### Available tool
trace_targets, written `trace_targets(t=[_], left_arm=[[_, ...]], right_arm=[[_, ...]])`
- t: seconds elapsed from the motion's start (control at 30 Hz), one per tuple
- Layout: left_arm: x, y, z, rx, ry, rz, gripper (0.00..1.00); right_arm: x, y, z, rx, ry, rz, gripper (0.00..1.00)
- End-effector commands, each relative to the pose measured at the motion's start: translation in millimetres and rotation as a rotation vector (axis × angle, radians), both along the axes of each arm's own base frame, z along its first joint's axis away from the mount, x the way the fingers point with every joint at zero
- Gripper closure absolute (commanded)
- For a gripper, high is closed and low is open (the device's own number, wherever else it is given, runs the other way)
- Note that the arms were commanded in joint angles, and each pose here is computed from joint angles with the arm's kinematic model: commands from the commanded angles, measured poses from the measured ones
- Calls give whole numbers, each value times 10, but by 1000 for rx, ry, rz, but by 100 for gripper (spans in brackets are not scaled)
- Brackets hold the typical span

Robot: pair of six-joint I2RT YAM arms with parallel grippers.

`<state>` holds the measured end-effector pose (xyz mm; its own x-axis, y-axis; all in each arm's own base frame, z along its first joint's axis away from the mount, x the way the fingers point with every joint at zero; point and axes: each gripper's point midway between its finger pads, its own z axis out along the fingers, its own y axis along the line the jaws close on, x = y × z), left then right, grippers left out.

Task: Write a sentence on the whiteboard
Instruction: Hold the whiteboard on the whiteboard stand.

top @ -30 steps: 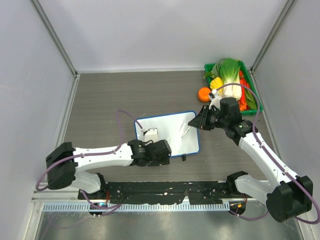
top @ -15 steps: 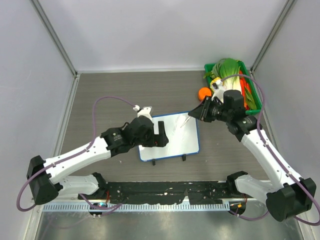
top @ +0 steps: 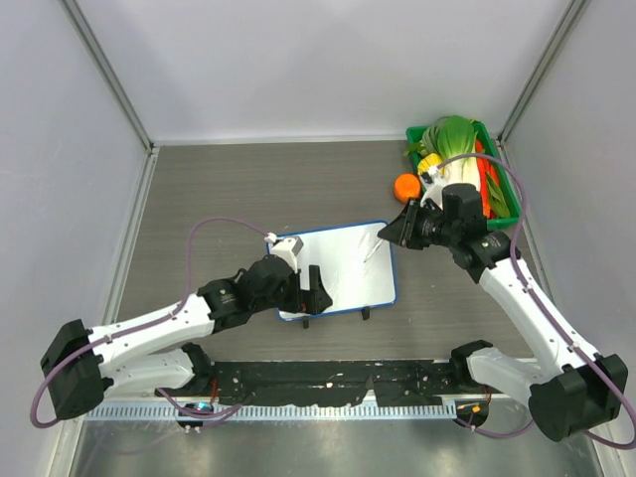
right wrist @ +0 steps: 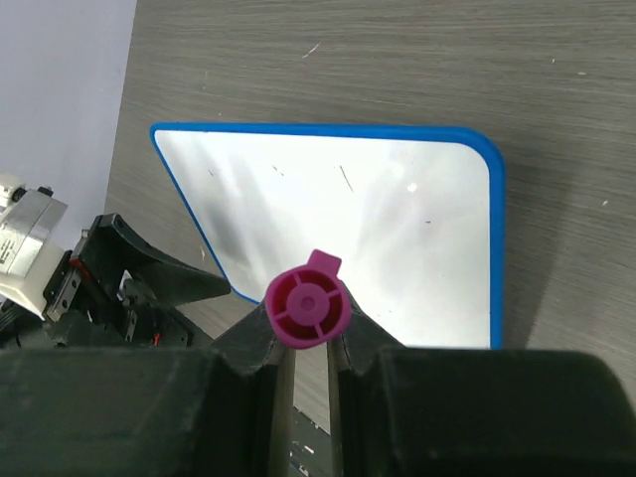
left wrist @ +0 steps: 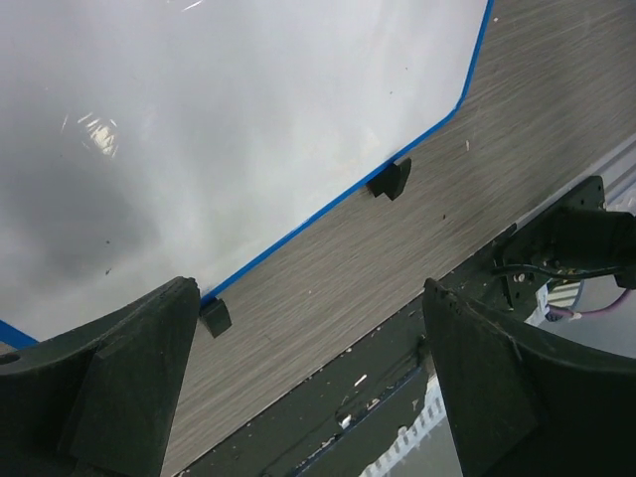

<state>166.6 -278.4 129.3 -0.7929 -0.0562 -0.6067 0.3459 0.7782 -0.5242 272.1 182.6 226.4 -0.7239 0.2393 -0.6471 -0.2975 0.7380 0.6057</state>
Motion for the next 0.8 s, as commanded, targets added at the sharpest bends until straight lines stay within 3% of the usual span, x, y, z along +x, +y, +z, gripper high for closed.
trace_targets(t=[0.0, 0.13, 0.37, 0.6, 0.77], left_arm=[[35, -122, 486, -180, -77, -3, 3], [139, 38, 549, -140, -136, 61, 2], [272, 93, 504, -23, -216, 49, 0], [318, 56, 482, -3, -221, 3, 0], [437, 220, 528, -12, -234, 68, 0]], right_arm=[[-50, -13, 337, 21, -104, 19, 99], [-66, -104, 415, -7, -181, -10, 99], [-81, -169, 199, -17, -140, -62, 99], [-81, -215, 140, -4, -194, -91, 99], [-68, -237, 183, -11, -229, -99, 99]])
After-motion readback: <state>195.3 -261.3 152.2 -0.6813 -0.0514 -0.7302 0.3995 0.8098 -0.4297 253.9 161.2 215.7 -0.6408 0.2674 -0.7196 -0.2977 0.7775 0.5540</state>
